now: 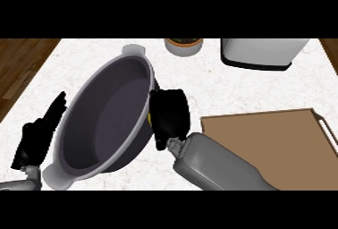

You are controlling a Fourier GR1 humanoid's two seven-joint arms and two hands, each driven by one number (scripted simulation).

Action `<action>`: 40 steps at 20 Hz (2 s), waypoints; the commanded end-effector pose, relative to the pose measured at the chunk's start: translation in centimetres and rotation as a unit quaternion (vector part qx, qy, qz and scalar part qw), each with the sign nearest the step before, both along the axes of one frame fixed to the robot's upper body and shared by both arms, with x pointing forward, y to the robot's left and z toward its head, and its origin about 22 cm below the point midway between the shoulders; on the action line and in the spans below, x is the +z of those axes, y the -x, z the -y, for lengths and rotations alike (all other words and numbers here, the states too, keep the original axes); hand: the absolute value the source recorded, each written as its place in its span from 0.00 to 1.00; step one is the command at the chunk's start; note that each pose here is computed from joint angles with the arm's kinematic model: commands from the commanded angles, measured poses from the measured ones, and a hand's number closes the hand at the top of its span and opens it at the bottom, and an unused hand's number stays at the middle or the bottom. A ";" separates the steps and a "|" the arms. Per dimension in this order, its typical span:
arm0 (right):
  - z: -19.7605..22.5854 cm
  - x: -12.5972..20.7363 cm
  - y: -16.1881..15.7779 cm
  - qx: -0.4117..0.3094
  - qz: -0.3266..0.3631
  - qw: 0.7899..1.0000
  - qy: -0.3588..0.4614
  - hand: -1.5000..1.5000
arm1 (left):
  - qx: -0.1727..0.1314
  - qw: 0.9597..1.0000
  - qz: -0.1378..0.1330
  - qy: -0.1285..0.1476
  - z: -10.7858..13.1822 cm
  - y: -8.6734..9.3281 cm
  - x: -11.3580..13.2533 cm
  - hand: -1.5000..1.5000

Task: Pick the lemon from the tray and place it in the pot

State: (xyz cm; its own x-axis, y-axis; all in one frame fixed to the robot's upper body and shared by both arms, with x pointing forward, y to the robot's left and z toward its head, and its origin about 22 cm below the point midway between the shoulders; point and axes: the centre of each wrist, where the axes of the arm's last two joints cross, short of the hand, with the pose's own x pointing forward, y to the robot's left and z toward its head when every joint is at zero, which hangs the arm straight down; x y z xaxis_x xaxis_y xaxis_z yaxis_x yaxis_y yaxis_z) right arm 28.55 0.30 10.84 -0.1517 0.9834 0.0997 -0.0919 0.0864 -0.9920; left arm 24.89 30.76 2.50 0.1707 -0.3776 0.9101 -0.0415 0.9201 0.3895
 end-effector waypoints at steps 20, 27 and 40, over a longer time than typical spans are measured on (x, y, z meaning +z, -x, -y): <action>-6.1 9.4 3.9 -0.103 0.216 0.955 -0.178 1.00 | 0.008 1.000 0.016 0.008 0.1 -1.3 0.7 0.50; -6.1 8.0 -0.4 -0.110 0.215 0.955 -0.170 1.00 | 0.025 1.000 0.011 0.002 0.7 -1.0 -1.0 0.50; -3.0 2.5 -8.5 -0.122 0.172 0.970 -0.123 1.00 | 0.021 1.000 0.016 0.006 -1.7 -0.2 -0.2 0.50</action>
